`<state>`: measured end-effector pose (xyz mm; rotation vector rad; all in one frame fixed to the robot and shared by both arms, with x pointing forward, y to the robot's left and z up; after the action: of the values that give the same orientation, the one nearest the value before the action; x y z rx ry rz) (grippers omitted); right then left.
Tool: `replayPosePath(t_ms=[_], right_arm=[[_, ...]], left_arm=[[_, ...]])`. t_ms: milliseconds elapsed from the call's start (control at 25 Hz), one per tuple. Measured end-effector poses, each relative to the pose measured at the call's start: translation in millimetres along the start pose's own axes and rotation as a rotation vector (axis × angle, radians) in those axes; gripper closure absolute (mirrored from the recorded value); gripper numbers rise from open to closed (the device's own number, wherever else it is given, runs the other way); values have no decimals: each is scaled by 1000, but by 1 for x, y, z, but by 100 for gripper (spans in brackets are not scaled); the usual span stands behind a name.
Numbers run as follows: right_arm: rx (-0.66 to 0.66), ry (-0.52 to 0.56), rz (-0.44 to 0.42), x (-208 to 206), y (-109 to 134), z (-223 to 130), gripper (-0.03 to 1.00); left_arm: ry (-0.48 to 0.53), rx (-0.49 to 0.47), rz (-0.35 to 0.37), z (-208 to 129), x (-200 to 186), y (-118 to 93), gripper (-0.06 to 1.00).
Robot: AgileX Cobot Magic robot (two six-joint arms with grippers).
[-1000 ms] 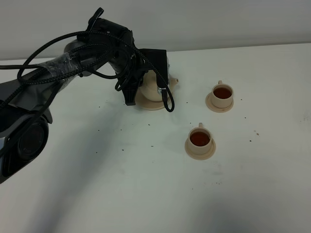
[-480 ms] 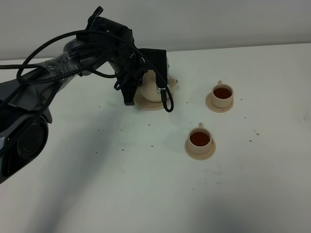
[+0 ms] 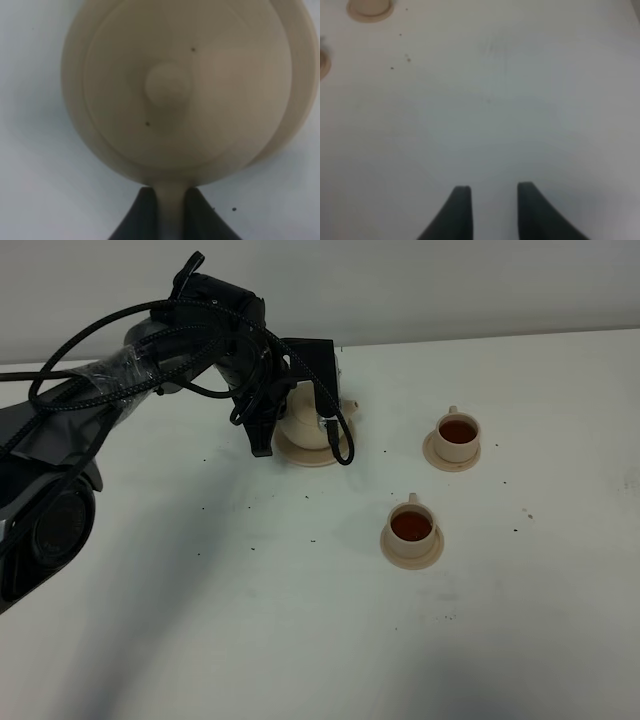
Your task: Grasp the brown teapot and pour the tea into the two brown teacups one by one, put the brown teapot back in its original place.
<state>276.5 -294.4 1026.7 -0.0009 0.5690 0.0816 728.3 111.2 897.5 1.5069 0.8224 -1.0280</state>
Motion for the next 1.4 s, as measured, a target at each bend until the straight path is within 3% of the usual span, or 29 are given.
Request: replayPosePath(t_ms=[720,840,1080,1400], right_arm=[[0,0,0,0,0,0,73],[0,0,0,0,0,0,73],[0,0,0,0,0,0,73],[0,0,0,0,0,0,73]], left_arm=[[-3,-5,3,0,9,-1,82],[-15,-13,7,1,9,0,79],[-24,-18,21,3,9,2,62],[-38,-30,16,4,9,1,60]])
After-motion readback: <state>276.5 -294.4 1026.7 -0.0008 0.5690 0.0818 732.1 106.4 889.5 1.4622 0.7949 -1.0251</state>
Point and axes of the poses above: a point on each arm's last joint axis where the gripper is mounted, x pointing out along that axis toward the gripper, y along the wrist's bending axis when the last joint is at zero, z = x × y, the point moved 4 cm from there along x, pointing out along that axis toward the gripper, and after that the axes turned 11 degrees about x, right-handed, at the moved point
